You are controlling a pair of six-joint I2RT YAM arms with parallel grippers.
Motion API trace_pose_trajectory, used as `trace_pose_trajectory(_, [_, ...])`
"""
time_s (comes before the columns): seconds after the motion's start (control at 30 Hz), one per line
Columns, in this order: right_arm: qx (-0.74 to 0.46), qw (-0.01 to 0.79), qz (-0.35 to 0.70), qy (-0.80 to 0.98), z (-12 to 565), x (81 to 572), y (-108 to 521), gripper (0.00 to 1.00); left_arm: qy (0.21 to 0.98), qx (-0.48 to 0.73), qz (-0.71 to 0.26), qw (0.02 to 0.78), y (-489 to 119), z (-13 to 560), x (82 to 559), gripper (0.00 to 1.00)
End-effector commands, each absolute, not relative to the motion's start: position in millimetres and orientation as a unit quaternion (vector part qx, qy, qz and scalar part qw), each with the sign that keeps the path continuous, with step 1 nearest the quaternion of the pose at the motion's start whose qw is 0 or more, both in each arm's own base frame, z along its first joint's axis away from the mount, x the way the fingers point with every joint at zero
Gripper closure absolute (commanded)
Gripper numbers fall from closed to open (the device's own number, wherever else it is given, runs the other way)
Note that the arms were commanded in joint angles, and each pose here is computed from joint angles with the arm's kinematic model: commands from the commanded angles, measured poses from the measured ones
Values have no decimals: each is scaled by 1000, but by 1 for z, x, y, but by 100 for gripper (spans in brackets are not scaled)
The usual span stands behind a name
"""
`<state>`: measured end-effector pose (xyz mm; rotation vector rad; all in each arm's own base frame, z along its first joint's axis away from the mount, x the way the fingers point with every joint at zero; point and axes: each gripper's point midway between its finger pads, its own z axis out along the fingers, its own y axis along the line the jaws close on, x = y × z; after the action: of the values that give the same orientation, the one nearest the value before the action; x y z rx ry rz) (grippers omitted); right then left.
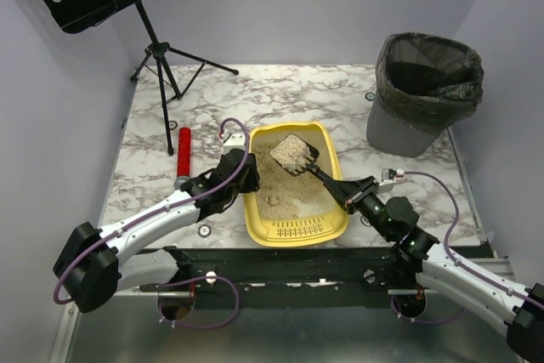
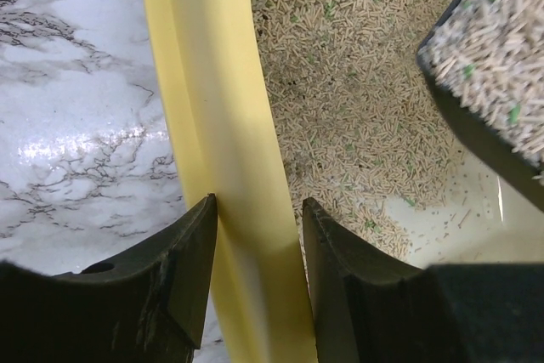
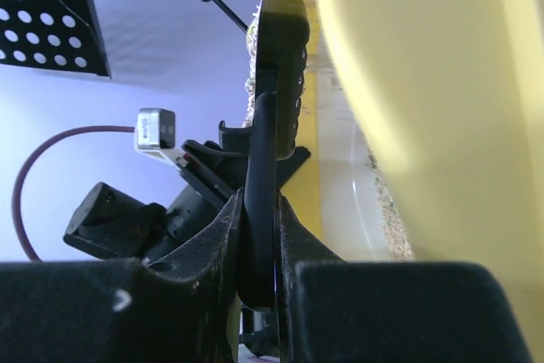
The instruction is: Clean the litter box
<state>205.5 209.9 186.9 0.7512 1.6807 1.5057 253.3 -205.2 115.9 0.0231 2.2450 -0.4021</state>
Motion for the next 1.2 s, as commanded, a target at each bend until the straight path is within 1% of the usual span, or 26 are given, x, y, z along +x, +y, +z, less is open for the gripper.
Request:
trace_pose_trajectory(0.0, [321,374,629,602,208,209,204,99,896,29,-164,411,-204,110,244,49])
trace_pose_trajectory(0.07, [316,390,631,591,217,216,205,100,896,29,-172,409,-207,110,243,49])
trace_pose_trajectory(0.17, [270,378,645,607,217,201,215,100,896,32,-172,408,-207,110,243,49])
trace_pose_trajectory(0.2, [293,370,650,595,214,200,207,99,895,30,-172,410,-207,110,243,49])
trace_pose_trajectory(0.23, [311,378,639,593,208,204,201,99,894,28,-175,411,-207,111,243,49])
trace_pose_trajectory(0.3, [322,417,622,580,217,215,191,99,893,32,-187,407,-212,111,241,49])
trace_pose_trajectory(0.37, [294,412,626,593,220,210,200,100,892,35,-194,406,-214,112,241,49])
trace_pose_trajectory(0.4, [265,397,636,607,218,200,208,100,893,35,-193,405,-214,111,241,49])
trace_pose_trajectory(0.47, [292,392,625,609,207,201,200,99,893,34,-192,405,-214,110,241,49])
trace_pose_trajectory(0.5, [316,421,606,597,206,211,188,99,894,34,-192,404,-213,110,240,49])
trace_pose_trajectory(0.53, [326,422,604,592,207,215,187,99,894,35,-196,403,-215,110,239,49])
trace_pose_trajectory(0.57, [321,422,613,586,214,215,189,100,894,37,-195,401,-215,109,239,49])
trace_pose_trajectory(0.63, [260,420,625,604,221,203,203,99,894,34,-193,402,-213,108,239,49])
trace_pose_trajectory(0.67, [257,414,619,616,218,201,205,99,895,33,-188,402,-211,107,239,49])
trace_pose_trajectory(0.73, [296,432,606,598,215,212,193,99,896,31,-187,402,-211,106,240,49])
trace_pose_trajectory(0.77, [307,433,620,578,220,214,190,99,896,31,-190,399,-212,106,239,49])
trace_pose_trajectory(0.83, [270,415,639,589,221,203,203,99,897,35,-192,397,-214,105,238,49])
trace_pose_trajectory(0.87, [256,400,635,609,211,198,208,99,897,35,-193,397,-214,105,238,49])
trace_pose_trajectory(0.9, [278,386,637,606,209,197,204,99,897,34,-192,398,-213,105,238,49])
trace_pose_trajectory(0.93, [302,395,619,608,200,203,197,99,896,33,-194,398,-214,106,238,49])
trace_pose_trajectory(1.0, [322,440,597,588,207,217,183,99,896,30,-193,398,-213,106,238,49])
trace_pose_trajectory(1.1, [247,422,612,621,210,198,202,99,899,27,-187,395,-211,106,238,49])
trace_pose_trajectory(1.13, [262,416,614,618,211,197,198,99,898,24,-185,398,-209,106,238,49])
trace_pose_trajectory(1.17, [284,416,598,624,199,201,193,99,897,22,-185,400,-209,106,238,48])
